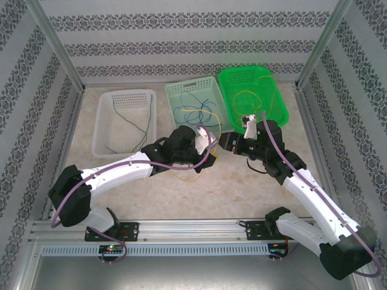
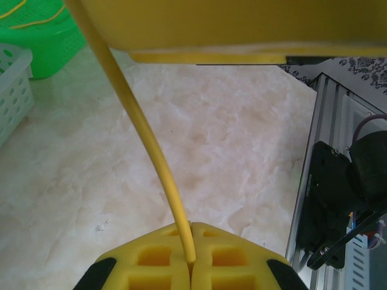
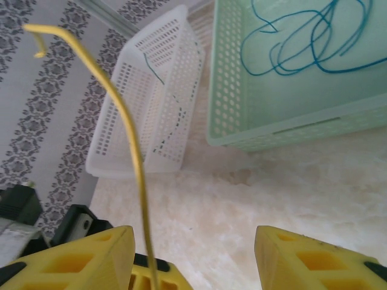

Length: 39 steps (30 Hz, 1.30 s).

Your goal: Untangle the cables

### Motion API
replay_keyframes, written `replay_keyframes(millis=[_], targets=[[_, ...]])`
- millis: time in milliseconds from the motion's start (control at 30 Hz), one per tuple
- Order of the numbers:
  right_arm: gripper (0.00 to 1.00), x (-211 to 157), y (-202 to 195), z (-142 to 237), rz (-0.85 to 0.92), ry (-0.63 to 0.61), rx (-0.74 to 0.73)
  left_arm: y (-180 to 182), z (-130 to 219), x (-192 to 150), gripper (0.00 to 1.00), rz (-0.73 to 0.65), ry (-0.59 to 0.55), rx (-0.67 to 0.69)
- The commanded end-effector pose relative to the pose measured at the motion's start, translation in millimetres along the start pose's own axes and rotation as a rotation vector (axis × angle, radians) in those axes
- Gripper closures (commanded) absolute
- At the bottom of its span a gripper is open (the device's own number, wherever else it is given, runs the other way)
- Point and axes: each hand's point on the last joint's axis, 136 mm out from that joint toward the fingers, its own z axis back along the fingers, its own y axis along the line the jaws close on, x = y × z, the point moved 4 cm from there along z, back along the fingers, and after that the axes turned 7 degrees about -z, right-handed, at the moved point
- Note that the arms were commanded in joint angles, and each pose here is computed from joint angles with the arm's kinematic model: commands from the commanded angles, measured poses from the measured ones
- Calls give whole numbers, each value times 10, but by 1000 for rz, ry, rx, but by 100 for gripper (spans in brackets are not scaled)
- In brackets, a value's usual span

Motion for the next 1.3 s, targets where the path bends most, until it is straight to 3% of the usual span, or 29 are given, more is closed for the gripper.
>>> replay_keyframes(millis=[0, 267, 433, 533, 567, 700, 733, 800, 867, 1033, 1267], targets=[[44, -16, 97, -43, 5, 3, 59, -72, 21, 152, 100, -8, -36, -17], [58, -63, 32, -282, -14, 51, 31, -91, 51, 223, 100, -12, -61, -22], [82, -30, -6, -292, -5, 32, -4, -64, 86, 229, 100, -5, -77, 6], [99, 1, 9, -259, 15, 18, -11, -49, 82, 237, 94, 1, -86, 16], [100, 10, 11, -246, 19, 18, -15, -45, 74, 232, 92, 2, -84, 17], [100, 101, 8, -188, 44, 3, -32, 8, 76, 236, 77, 1, -78, 58], [100, 142, -10, -163, 52, -6, -42, 21, 92, 236, 67, -2, -78, 72], [100, 278, -65, -88, 74, -35, -72, 56, 156, 246, 40, -5, -84, 115], [100, 469, -145, 1, 101, -62, -117, 103, 254, 253, 0, -20, -94, 172], [100, 1168, -256, 230, 144, -109, -156, 316, 675, 204, 0, -36, -172, 426], [100, 2014, -475, 162, 260, -125, -281, 428, 1196, -25, 0, -38, -232, 607]])
